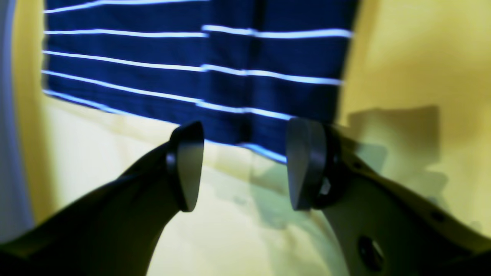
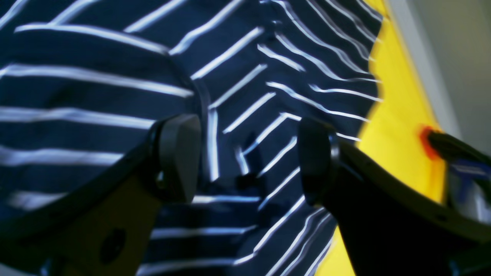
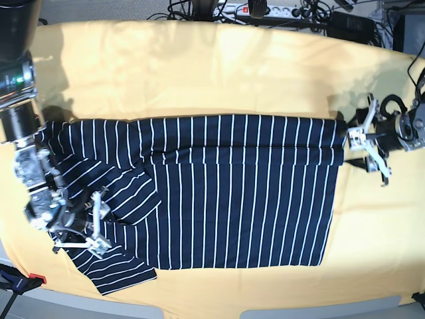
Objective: Fold the T-shirt properly
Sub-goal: 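Fold the sleeve inward across the body with the right gripper, then withdraw the right gripper to the folded shoulder edge and hold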
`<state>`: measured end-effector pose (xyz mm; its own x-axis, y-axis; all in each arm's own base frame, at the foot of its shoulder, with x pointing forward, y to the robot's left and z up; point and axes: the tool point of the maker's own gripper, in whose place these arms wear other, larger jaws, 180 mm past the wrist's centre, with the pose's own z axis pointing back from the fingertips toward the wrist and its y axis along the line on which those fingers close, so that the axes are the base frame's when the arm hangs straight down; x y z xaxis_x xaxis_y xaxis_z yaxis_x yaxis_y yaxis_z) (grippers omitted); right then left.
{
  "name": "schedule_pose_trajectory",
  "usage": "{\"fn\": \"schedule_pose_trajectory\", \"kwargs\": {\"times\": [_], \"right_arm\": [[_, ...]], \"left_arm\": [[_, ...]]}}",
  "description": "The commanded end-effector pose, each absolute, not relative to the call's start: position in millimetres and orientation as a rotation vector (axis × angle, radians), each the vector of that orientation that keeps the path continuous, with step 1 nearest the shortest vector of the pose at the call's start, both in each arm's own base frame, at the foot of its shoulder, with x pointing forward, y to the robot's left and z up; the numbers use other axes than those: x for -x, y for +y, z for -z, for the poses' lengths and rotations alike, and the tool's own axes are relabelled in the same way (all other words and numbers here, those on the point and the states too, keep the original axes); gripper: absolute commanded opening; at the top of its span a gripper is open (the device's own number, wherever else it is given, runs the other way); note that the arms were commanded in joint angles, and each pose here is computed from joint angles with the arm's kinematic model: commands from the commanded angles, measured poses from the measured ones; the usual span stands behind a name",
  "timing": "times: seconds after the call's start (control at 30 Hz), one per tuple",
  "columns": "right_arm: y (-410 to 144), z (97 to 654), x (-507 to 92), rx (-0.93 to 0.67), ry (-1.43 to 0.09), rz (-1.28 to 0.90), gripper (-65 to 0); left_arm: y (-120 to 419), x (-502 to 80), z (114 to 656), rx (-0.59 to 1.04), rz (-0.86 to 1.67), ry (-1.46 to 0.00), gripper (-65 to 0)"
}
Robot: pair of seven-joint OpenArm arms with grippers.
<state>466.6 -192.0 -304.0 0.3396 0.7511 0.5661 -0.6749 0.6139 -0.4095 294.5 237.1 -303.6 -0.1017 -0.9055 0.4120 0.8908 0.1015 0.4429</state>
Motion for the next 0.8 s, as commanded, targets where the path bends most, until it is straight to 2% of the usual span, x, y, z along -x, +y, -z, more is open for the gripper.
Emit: {"fn": "schedule_pose_trajectory", "kwargs": {"times": [0.0,0.17,0.23,0.33,0.47,0.6,0.77], "right_arm": [[-198,280,-469,0.087,-0.826,-0.943,-23.4],[-197,262,-427,-0.117,-0.734,-0.929,-23.9],[-198,253,-409,-0.149,-0.727,-0.953,-26.7],[-202,253,-380,-0.078,-0.685,-1.060,-29.3],[-218,277,-333,0.024,-0.547,-1.181,-29.3],[-246,307,-307,0.112,-0.428,-1.160,-29.2],[-265,335,-284,0.177,-0.335,-1.145,-29.2]], "left_arm": [[241,-300,286,-0.027,1.519,-0.733,-30.3],[232,-297,274,0.027,1.512,-0.756,-30.3],[229,-296,272,0.023,1.531,-0.755,-30.3],[229,-295,272,0.001,1.557,-0.746,-30.3],[234,-285,284,-0.009,1.589,-0.695,-30.3],[244,-269,302,-0.026,1.628,-0.614,-30.3],[244,-264,307,-0.013,1.634,-0.601,-30.3]]}}
